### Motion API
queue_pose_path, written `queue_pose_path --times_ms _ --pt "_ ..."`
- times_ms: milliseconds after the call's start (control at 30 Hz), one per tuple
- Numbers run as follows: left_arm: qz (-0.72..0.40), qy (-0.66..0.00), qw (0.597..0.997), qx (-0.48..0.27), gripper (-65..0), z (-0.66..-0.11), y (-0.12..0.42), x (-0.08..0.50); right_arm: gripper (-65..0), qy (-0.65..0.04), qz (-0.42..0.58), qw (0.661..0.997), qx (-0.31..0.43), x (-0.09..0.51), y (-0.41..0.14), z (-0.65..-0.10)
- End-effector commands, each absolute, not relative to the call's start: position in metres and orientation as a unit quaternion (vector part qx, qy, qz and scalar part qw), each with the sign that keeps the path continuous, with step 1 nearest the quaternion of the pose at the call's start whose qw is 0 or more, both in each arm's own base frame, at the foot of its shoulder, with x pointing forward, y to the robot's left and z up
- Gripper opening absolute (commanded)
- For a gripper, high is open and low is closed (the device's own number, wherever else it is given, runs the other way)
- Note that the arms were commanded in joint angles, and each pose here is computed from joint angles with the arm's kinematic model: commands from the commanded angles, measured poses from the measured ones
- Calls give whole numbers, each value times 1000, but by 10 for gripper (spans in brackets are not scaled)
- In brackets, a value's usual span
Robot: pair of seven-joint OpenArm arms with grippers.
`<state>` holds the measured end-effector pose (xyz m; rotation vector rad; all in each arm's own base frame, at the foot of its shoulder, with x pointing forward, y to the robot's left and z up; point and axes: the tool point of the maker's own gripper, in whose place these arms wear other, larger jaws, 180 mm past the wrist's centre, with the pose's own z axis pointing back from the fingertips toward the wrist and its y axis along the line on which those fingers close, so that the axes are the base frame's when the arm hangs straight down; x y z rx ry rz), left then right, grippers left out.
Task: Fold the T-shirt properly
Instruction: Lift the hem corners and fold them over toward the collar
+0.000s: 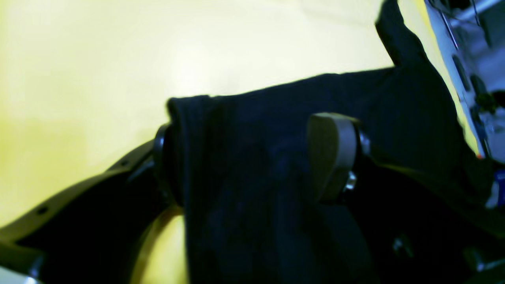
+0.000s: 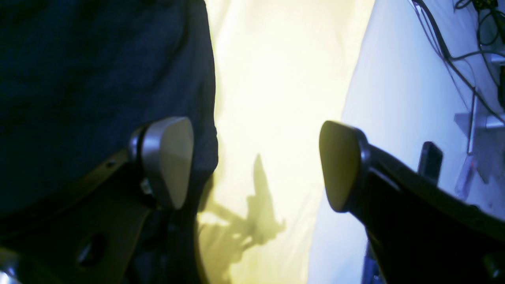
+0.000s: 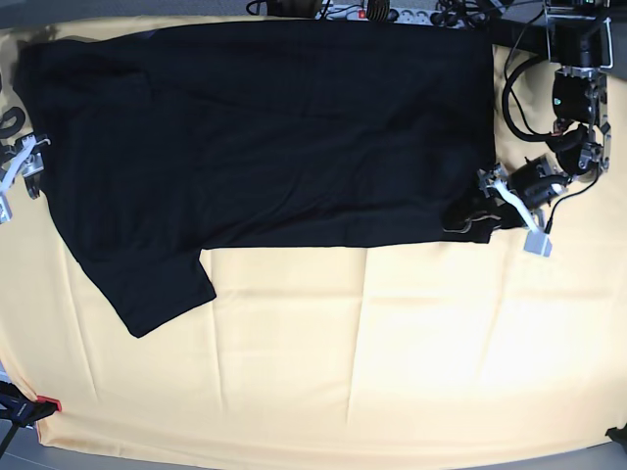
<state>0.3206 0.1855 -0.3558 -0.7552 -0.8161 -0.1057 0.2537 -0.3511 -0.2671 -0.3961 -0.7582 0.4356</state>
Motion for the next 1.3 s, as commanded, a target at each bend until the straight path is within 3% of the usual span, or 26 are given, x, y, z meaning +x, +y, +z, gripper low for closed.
queue_pose_path --times_ms 0,67,100,200,400,567,733,967,1267 --pt "-71 -365 862 -345 -230 -362 186 317 -140 -385 215 875 -199 262 -352 -252" --pt "-80 -373 857 -345 -298 -354 183 325 -140 -391 211 874 -197 262 -351 -253" --pt "-82 -380 855 -343 -363 -350 184 330 -140 -397 207 873 -193 263 -349 -253" --pt "-83 -387 863 -315 -643 -347 192 343 -142 -418 205 867 -176 264 -340 -255" --pt "-86 -419 863 -268 -650 -336 205 367 -142 -445 154 869 -155 285 -355 -267" --pt "-93 -440 856 -254 -650 -324 208 379 -142 -467 78 880 -39 318 -356 -284" --pt "-95 -443 854 -254 -650 -321 208 382 -142 -464 13 883 69 346 -357 -311" --pt "-95 -440 856 -255 -650 -324 207 379 -142 -448 -66 881 138 370 -374 -340" --pt "-95 -441 855 -256 -650 -324 207 379 -142 -403 -94 880 232 362 -342 -362"
